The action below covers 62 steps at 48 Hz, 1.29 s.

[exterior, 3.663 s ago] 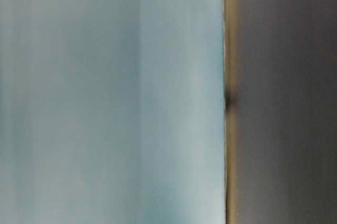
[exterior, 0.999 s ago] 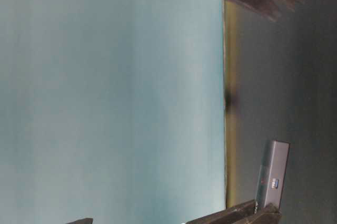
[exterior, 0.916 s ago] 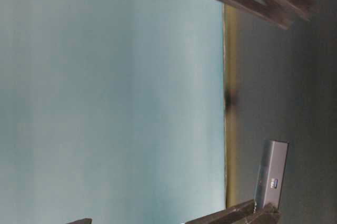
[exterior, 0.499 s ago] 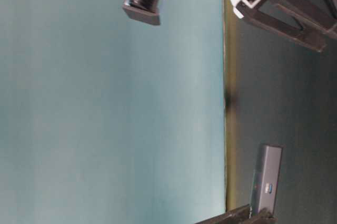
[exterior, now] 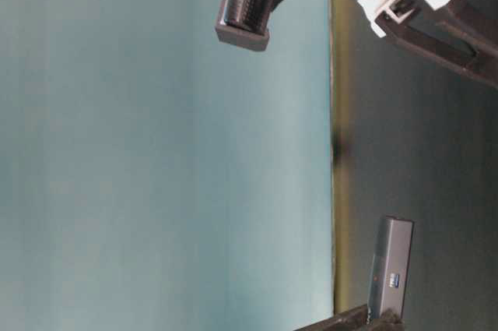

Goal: Insert the LAN cable into the hub.
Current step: 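Grasp the blue cable behind the plug with the right gripper and lift, then align the blue plug with the hub's port, moving both grippers together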

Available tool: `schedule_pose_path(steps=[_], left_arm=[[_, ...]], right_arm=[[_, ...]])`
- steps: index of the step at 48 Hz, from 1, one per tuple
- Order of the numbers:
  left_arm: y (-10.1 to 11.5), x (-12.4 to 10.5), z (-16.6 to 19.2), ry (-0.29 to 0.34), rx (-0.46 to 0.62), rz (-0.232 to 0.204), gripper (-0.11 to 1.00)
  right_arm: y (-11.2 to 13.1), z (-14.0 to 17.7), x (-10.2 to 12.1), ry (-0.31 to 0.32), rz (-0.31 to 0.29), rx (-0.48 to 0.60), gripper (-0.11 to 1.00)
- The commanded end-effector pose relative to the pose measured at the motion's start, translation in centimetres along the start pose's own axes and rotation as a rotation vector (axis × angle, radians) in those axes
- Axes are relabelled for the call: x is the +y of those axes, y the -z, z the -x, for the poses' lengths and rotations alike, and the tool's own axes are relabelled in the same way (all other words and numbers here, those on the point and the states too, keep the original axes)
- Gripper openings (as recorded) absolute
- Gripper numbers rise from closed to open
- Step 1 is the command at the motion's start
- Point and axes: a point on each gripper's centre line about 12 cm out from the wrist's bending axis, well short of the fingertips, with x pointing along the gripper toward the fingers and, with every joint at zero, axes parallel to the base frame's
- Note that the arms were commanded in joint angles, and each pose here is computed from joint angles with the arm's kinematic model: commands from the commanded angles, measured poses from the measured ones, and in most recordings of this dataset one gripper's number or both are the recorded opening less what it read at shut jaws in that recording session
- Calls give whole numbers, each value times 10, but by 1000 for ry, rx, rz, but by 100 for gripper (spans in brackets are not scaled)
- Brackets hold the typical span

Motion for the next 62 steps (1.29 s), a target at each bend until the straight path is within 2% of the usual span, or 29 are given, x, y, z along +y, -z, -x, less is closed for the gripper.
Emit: schedule_pose_path(steps=[1,6,8,16,32,40,62], left_arm=[[-8,-2,2,6,-32,-3,28],[-7,-2,2,7,-30,-4,28],[-8,-3,2,9,-32,-4,28],[-11,-4,1,11,-39,-12,28],[-19,-4,-5,12,-52,-44,28],[-21,-4,-7,9,-52,-70,28],[-21,2,-9,-6,-42,-64,28]], right_arm=[[3,-3,6,-14,24,7,50],[2,-2,7,-16,25,4,21],[3,-1,7,-16,25,6,13],[-10,10,7,-16,15,-19,13],[-69,36,3,-7,-1,-128,13],[-78,33,3,-5,-4,-147,13],[-87,25,7,-9,23,-128,13]])
